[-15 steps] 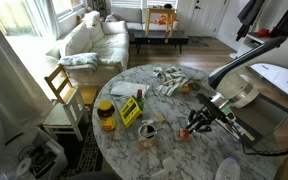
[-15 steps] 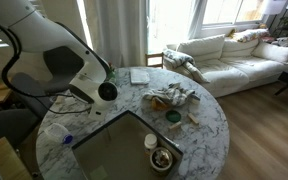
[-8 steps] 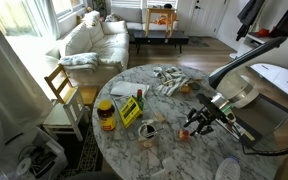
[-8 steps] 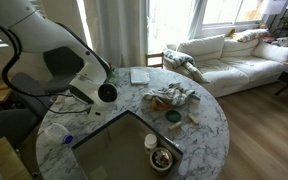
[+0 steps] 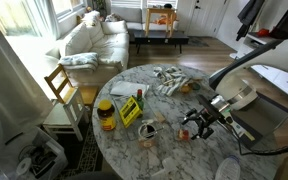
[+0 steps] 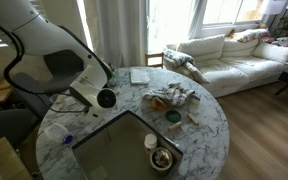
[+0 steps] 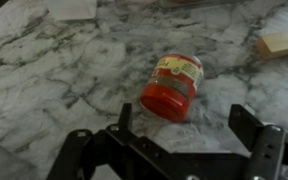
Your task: Turn the clear small jar with the red lid the right way up on the table, pick up the wooden block and put it on the clear small jar with a red lid
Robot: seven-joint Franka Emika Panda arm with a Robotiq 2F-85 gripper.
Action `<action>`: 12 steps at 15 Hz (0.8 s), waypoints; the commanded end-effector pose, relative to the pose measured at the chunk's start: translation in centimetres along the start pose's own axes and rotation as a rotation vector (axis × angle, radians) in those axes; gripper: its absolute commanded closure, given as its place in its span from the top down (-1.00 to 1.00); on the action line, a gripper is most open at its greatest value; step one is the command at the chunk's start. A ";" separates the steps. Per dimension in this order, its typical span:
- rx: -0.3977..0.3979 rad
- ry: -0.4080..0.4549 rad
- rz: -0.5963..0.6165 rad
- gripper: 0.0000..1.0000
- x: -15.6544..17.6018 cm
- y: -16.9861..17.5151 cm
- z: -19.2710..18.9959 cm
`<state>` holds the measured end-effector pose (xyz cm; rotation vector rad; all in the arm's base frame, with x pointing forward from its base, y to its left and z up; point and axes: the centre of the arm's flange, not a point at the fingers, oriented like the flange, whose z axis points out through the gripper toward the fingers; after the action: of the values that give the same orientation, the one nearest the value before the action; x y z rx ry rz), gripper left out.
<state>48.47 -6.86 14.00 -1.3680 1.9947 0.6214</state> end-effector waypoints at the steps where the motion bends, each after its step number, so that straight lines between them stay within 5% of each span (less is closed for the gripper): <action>1: -0.014 -0.085 0.026 0.83 0.9 0.7 1.2; 2: -0.020 -0.095 0.035 0.51 0.9 0.8 1.4; 8: -0.015 -0.065 0.035 -0.39 0.7 0.8 0.8; 12: -0.017 0.018 -0.030 -0.46 -1.6 0.0 -1.1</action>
<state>48.40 -6.68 13.54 -1.3321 1.9707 0.6785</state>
